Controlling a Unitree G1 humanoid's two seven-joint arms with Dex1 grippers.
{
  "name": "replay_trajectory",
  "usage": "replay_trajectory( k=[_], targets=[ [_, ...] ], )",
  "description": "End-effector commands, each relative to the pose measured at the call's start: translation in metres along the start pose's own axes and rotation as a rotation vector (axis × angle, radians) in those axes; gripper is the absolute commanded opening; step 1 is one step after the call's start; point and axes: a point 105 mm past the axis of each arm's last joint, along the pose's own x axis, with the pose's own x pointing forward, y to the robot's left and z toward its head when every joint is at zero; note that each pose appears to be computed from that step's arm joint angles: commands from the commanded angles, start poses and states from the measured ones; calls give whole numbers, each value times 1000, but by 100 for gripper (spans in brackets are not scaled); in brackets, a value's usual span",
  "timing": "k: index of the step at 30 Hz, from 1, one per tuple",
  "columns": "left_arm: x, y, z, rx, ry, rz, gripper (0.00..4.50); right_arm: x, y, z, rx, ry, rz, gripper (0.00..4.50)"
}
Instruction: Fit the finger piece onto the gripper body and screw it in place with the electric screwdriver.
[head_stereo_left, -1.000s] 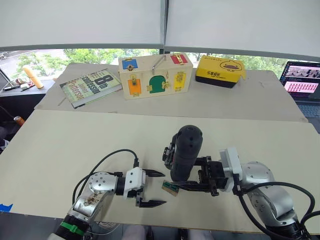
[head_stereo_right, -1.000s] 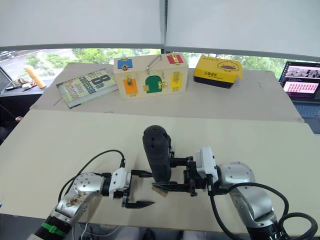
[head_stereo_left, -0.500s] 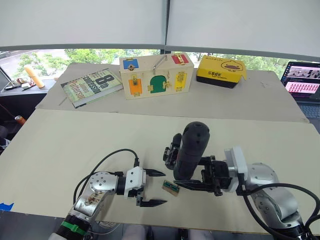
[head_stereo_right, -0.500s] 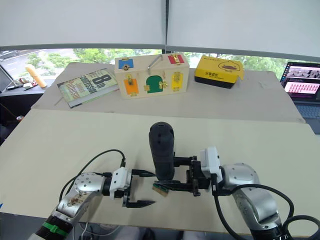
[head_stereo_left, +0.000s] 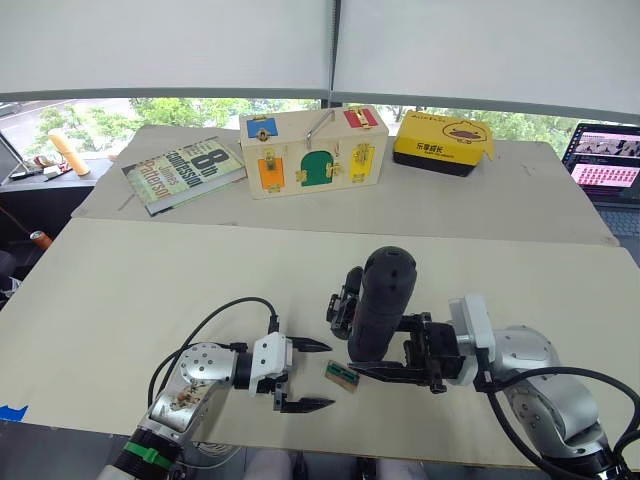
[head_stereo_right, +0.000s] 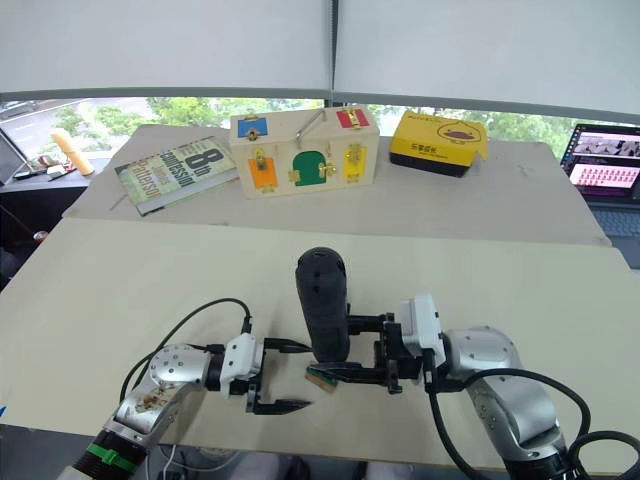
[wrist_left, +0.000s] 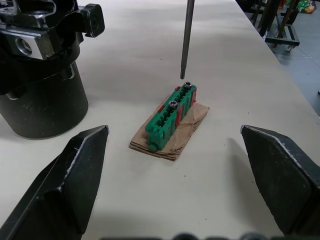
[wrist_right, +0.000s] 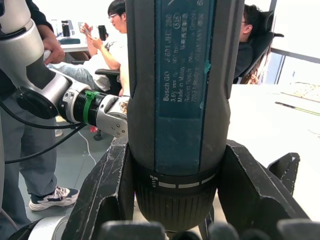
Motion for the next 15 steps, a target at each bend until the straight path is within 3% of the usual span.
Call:
replay_trajectory(
  k=[1, 15],
  targets=[
    [5, -6, -15, -48, 42, -5, 450, 1, 3, 11, -55, -32, 19, 190],
    [5, -7, -15, -50, 46, -4, 450, 4, 4, 9, -59, -26, 32, 190]
  ],
)
